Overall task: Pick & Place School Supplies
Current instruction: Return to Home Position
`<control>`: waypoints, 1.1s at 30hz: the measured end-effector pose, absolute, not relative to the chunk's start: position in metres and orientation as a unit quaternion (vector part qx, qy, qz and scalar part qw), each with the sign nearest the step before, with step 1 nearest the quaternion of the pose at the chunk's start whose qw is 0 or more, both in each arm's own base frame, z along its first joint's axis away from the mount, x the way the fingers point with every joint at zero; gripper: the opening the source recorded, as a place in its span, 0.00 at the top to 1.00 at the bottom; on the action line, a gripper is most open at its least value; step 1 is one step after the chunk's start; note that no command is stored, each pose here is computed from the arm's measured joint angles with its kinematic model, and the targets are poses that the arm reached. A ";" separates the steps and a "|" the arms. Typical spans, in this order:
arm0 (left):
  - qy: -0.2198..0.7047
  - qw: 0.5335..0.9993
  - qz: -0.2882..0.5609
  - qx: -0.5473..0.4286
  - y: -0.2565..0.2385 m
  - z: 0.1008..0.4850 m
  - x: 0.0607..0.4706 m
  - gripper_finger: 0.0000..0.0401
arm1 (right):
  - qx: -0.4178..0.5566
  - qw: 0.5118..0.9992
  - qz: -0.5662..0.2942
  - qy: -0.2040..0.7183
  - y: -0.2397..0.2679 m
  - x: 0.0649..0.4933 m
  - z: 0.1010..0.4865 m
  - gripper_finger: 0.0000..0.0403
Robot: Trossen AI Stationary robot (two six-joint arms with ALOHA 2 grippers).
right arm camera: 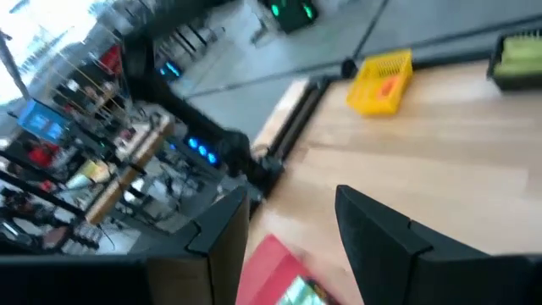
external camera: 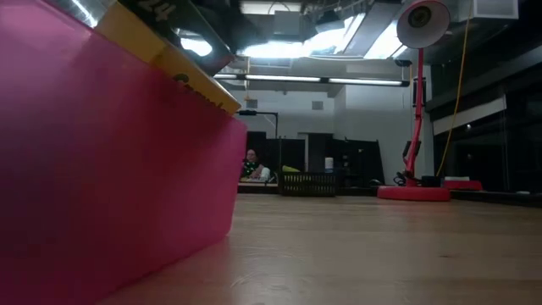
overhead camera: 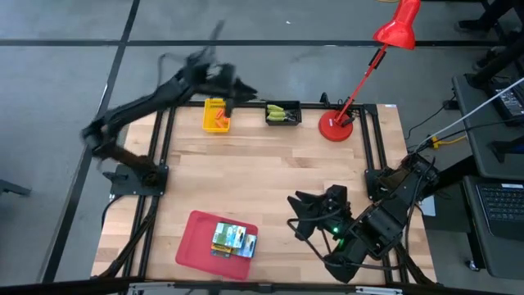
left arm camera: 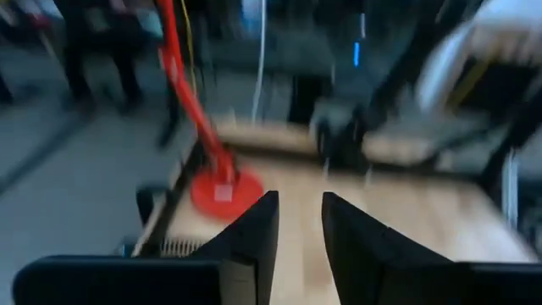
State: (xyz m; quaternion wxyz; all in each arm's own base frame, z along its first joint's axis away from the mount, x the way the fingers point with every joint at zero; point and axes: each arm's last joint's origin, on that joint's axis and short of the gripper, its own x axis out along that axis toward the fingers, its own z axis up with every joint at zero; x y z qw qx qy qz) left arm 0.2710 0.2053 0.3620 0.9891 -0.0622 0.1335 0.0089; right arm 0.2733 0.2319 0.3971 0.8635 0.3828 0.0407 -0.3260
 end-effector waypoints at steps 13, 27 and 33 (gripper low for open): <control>0.031 0.991 0.122 -0.043 0.091 0.296 0.178 0.77 | 0.332 0.894 -0.302 -0.002 0.218 0.238 0.437 0.55; 0.027 0.981 0.186 -0.038 0.059 0.217 0.124 0.78 | 0.269 0.917 -0.293 0.004 0.215 0.235 0.450 0.55; -0.001 0.985 0.164 -0.047 0.045 0.198 0.114 0.78 | 0.227 0.927 -0.298 -0.011 0.220 0.234 0.455 0.55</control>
